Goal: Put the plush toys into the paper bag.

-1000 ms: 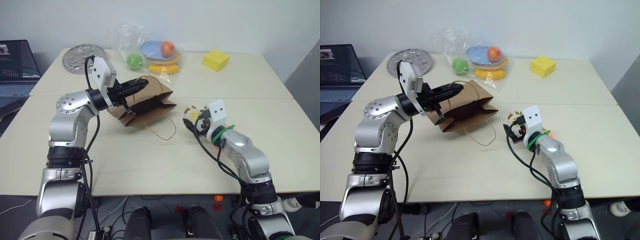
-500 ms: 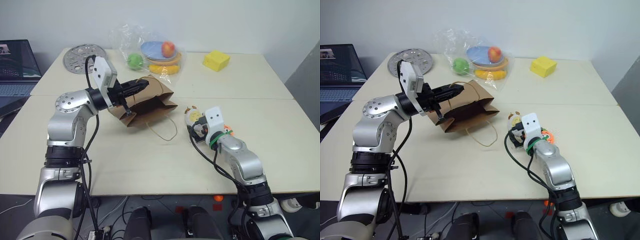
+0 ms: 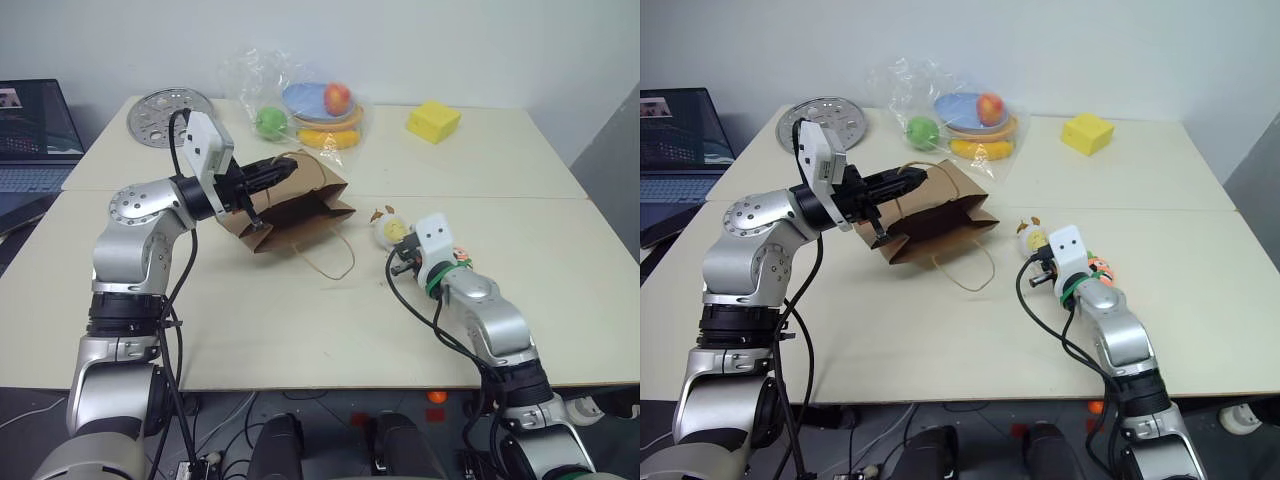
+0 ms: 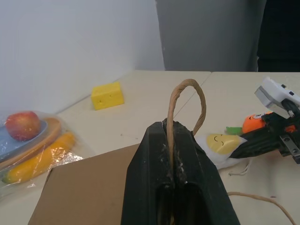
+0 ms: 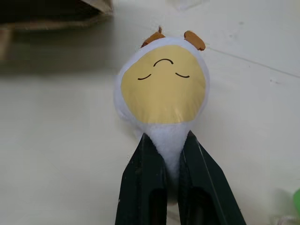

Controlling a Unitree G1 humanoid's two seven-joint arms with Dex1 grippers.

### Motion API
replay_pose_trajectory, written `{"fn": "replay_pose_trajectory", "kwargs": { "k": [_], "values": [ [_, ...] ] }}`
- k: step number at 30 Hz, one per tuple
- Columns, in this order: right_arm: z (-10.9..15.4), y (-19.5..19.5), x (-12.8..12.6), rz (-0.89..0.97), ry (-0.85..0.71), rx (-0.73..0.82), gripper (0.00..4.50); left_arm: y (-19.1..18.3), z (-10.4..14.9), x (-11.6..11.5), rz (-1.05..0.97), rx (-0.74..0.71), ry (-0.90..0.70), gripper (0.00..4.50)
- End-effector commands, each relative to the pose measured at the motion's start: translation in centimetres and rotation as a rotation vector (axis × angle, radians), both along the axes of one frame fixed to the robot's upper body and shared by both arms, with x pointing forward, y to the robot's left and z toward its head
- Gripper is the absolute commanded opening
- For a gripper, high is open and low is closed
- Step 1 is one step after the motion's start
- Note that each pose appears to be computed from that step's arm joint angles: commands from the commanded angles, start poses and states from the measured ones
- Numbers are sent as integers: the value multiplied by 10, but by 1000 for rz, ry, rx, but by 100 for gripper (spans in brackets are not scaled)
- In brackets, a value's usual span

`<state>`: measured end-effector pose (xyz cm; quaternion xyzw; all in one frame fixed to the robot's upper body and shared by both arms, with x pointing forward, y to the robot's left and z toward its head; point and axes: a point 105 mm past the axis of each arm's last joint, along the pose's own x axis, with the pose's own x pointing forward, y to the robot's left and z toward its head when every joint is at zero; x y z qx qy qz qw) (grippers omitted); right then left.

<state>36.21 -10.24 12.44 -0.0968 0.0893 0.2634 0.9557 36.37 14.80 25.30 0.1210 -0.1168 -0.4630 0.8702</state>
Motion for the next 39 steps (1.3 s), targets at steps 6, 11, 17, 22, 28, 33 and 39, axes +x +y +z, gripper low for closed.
{"fn": "replay_pose_trajectory", "kwargs": {
  "k": [6, 11, 17, 22, 28, 33, 39],
  "values": [
    [63, 38, -36, 330, -18, 14, 2, -4, 23, -4, -30, -9, -77, 0],
    [68, 62, -42, 392, 10, 30, 2, -13, 22, -6, -66, -9, -74, 0],
    [58, 85, -21, 365, 34, 21, 2, -24, 23, -11, -122, -12, -67, 0],
    [65, 112, -6, 387, 24, 39, 2, -29, 25, -18, -163, -10, -57, 0],
    [70, 140, 9, 401, 27, 95, 2, -35, 22, -27, -214, -10, -29, 0],
    [63, 157, 24, 360, 29, 150, 2, -36, 24, -30, -222, -11, -27, 0],
    [58, 165, 33, 294, 45, 219, 2, -36, 25, -33, -234, -11, -21, 0]
  ]
}}
